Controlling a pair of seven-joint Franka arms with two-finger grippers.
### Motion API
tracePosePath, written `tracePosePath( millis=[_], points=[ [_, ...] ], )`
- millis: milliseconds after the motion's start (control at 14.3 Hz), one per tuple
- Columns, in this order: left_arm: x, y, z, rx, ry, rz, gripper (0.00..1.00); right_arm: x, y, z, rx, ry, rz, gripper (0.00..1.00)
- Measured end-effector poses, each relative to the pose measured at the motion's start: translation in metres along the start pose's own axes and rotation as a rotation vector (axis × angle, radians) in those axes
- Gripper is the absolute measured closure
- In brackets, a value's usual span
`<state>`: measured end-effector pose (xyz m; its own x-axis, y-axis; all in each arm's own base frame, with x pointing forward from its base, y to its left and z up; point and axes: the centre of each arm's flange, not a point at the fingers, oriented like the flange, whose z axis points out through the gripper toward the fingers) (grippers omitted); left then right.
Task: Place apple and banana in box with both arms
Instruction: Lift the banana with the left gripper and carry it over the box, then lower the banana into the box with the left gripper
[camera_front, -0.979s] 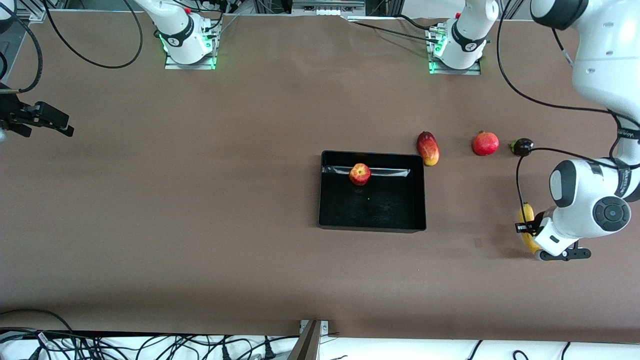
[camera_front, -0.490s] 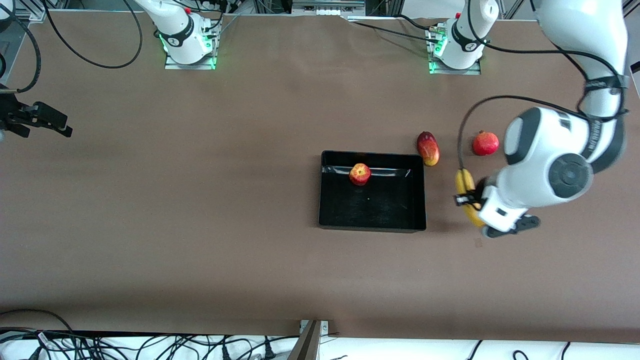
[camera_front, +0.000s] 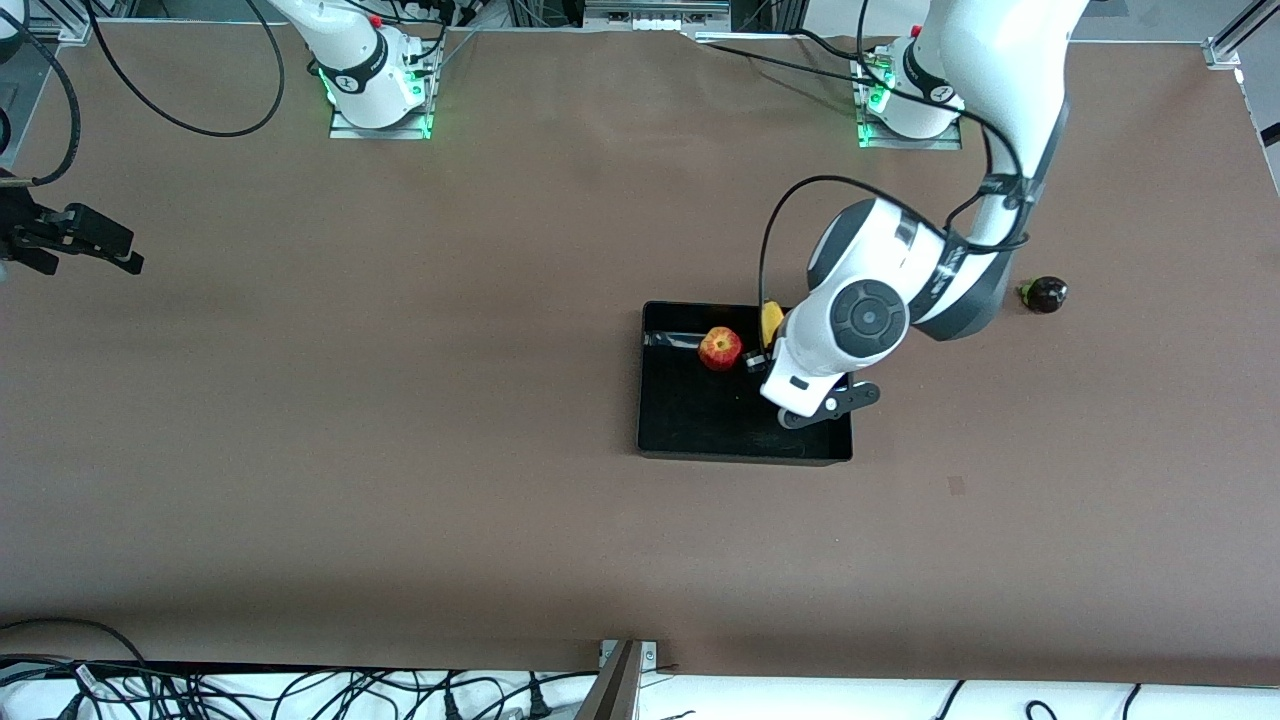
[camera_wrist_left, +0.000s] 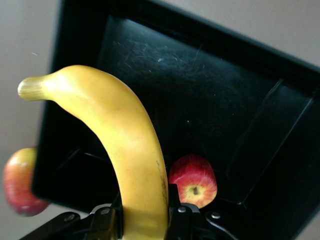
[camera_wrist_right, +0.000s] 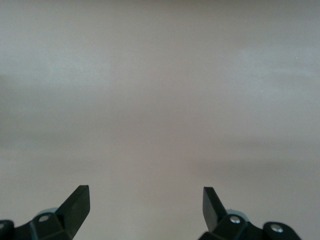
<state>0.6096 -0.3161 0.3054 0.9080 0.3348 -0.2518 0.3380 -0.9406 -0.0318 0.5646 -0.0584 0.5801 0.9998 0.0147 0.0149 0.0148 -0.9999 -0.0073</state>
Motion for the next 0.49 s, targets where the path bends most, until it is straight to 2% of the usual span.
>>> tracePosePath(
  millis=[490],
  points=[
    [0.016, 0.003, 0.065, 0.025, -0.041, -0.015, 0.66, 0.0, 0.0, 0.0, 0.0, -0.001, 0.001, 0.0]
  ],
)
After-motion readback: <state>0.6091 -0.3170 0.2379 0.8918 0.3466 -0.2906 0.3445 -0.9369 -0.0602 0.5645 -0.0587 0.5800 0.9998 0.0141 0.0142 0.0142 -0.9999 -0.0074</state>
